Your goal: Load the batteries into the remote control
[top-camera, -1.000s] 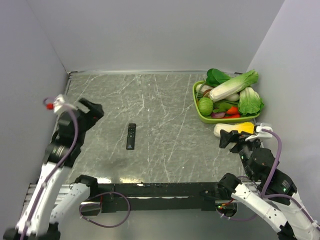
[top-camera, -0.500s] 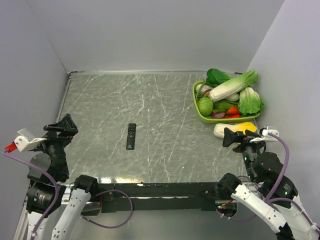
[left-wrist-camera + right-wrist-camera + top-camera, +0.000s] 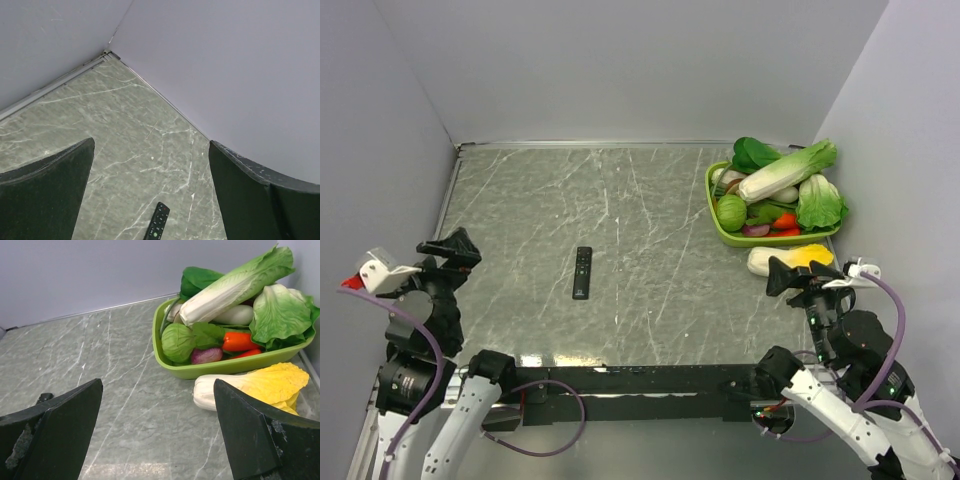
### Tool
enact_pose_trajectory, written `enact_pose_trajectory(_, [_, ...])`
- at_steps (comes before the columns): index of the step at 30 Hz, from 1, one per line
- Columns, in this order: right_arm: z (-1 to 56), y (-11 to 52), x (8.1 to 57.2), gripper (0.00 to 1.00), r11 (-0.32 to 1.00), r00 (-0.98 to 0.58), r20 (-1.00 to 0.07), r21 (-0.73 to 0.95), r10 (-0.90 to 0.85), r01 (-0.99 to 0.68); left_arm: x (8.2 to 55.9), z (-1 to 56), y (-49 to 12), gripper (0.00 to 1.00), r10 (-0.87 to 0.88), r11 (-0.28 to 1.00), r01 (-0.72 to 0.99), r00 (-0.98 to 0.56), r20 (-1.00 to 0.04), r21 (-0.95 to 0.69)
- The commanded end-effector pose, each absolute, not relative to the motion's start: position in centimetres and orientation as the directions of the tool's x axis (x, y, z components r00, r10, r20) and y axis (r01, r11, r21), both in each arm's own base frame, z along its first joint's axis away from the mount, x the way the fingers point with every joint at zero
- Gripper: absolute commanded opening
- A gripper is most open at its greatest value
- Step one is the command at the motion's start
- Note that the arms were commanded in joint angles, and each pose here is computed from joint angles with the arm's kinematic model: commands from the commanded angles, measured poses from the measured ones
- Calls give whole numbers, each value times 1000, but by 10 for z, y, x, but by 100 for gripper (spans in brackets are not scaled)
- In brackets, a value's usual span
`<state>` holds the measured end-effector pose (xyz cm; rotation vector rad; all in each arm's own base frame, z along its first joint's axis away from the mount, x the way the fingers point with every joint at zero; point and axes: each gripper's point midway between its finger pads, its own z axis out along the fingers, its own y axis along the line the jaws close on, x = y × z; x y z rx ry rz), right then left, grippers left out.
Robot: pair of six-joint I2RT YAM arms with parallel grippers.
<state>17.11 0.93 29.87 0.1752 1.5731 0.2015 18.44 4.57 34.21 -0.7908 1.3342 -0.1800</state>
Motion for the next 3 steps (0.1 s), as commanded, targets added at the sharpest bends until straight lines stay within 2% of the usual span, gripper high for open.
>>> enact_pose_trajectory(1, [305,9,170,100,967,9,-967,254,255,-25,184,347,49,99,-562,706,-307,305,-769,-638])
enact_pose_trajectory(3, [306,9,170,100,967,15,-967,253,253,-29,186,346,47,100,-570,702,-304,302,-764,-644])
